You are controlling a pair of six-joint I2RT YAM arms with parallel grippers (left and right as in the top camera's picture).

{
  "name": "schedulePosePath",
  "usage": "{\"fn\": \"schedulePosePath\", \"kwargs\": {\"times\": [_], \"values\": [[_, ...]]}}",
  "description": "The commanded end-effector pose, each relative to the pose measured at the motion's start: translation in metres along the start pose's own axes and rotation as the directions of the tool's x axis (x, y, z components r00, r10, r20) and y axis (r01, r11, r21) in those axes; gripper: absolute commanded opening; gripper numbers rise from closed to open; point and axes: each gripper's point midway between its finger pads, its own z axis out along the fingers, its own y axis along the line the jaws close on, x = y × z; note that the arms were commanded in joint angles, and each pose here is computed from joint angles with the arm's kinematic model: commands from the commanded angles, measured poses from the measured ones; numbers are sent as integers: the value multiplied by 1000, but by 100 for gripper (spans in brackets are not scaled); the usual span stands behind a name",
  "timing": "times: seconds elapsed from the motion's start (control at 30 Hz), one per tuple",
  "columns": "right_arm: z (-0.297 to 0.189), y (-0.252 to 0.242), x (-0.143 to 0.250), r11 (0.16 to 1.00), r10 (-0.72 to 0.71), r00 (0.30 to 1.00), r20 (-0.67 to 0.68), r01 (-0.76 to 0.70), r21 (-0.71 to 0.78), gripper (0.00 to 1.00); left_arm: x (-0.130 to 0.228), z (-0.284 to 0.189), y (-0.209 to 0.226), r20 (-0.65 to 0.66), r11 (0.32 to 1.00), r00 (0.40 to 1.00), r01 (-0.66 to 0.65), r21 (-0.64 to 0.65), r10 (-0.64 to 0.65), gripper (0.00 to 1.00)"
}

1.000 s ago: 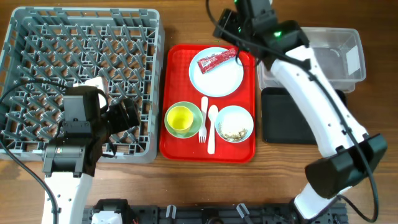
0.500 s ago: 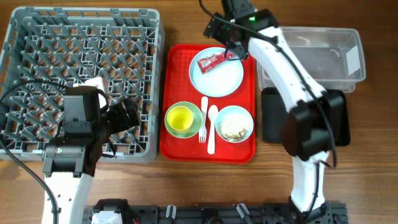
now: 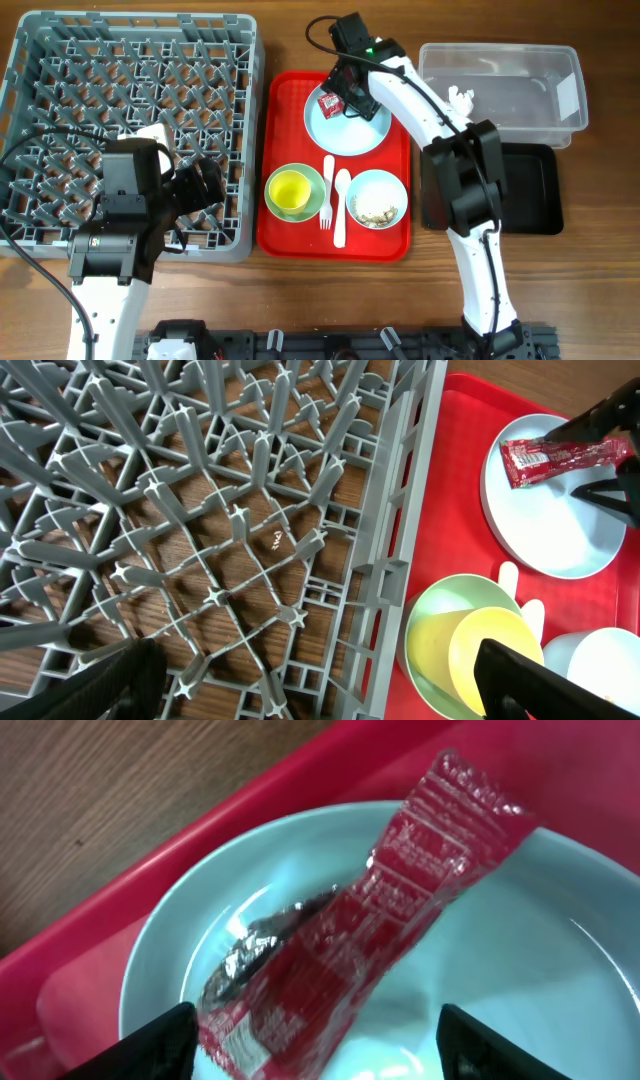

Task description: Sort waste into correct bins and load items into the dishwasher rack

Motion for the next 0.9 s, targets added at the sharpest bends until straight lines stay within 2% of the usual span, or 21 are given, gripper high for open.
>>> {"fn": "schedulePosePath", "kwargs": {"times": [0.0, 0.17, 0.23, 0.3, 0.47, 0.5, 0.57, 0.67, 0.77, 0.87], "values": [[17, -3, -2, 1000, 23, 1000, 20, -23, 15, 72, -4, -5, -2, 9, 1000, 1000, 1, 13, -1, 100], [18, -8, -4, 999, 19, 999, 33, -20, 39, 25, -3, -5, -2, 3, 1000, 1000, 1, 11, -1, 100], [15, -14, -1, 998, 10, 1000, 18, -11, 63, 12, -3, -5, -2, 3, 1000, 1000, 1, 11, -1, 100], [3, -21, 1, 996, -1, 1000, 2, 1, 93, 5, -3, -5, -2, 3, 1000, 1000, 1, 11, -1, 100], [-75, -13, -29, 984, -178, 981, 76, 177, 21, 4, -3, -5, -2, 3, 1000, 1000, 1, 11, -1, 100], [-111, -13, -44, 976, -216, 968, 126, 219, -9, 5, -3, -5, -2, 3, 1000, 1000, 1, 11, -1, 100], [-151, -26, -65, 983, -175, 965, 194, 181, -11, 4, -3, -5, -2, 3, 1000, 1000, 1, 11, -1, 100], [-190, -68, -98, 1000, -2, 970, 244, 4, -8, 4, -3, -5, -2, 3, 1000, 1000, 1, 11, -1, 100], [-187, -139, -121, 949, 289, 933, 216, -309, 65, 4, -3, -5, -2, 3, 1000, 1000, 1, 11, -1, 100], [-174, -177, -131, 907, 394, 902, 178, -413, 86, 4, -3, -5, -2, 3, 1000, 1000, 1, 11, -1, 100]]}}
